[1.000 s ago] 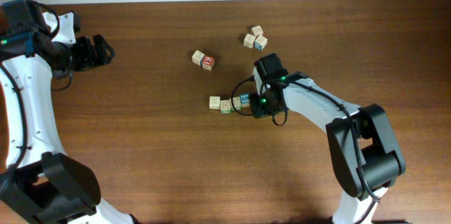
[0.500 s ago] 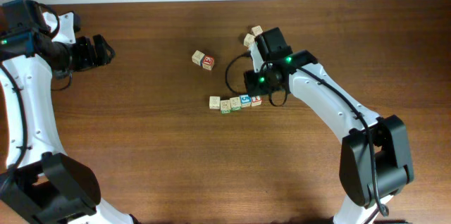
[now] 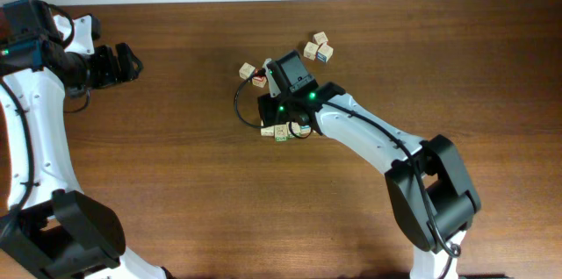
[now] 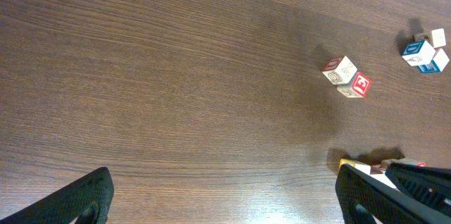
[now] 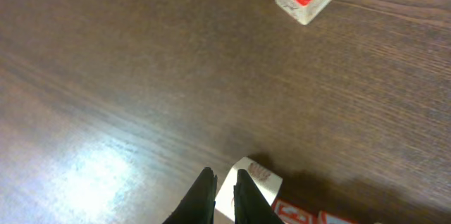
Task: Rotate 5 blocks
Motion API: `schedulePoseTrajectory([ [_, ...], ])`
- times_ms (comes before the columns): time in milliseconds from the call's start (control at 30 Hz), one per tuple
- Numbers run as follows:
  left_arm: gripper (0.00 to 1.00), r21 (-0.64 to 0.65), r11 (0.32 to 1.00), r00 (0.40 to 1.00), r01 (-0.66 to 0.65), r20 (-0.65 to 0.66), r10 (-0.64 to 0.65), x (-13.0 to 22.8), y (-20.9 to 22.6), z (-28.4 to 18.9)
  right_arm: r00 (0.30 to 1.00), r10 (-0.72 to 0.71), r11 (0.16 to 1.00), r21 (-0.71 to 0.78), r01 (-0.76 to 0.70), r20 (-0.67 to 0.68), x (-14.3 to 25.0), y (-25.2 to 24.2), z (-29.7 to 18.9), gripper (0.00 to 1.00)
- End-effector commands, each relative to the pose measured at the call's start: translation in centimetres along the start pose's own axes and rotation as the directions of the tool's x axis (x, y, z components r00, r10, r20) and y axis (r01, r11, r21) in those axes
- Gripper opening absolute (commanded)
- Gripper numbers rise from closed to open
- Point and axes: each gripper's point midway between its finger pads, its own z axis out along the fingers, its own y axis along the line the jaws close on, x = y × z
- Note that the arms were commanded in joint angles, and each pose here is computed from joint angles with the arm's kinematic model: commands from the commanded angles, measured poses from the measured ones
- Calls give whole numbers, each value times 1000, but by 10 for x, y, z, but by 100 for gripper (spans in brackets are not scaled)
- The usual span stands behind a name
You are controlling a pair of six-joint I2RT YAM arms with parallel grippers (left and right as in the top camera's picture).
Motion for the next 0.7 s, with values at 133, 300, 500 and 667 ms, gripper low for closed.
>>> schedulePoseTrajectory([
  [133,99,11,1000,1000,-3,18,3,-6,-4,-4,999,12,1000,-4,-12,-32,-2,7,17,12],
  [300,99,11,1000,1000,-4,18,3,-6,-5,-4,997,19,1000,-18,-20,-71,7,9,17,12],
  [500,99,11,1000,1000,-3,18,3,-6,-4,-4,994,40,999,-30,-43,-102,15,9,22,12],
  [667,99,11,1000,1000,-3,18,3,-6,-4,-4,991,74,995,-57,-81,-112,18,11,35,12],
])
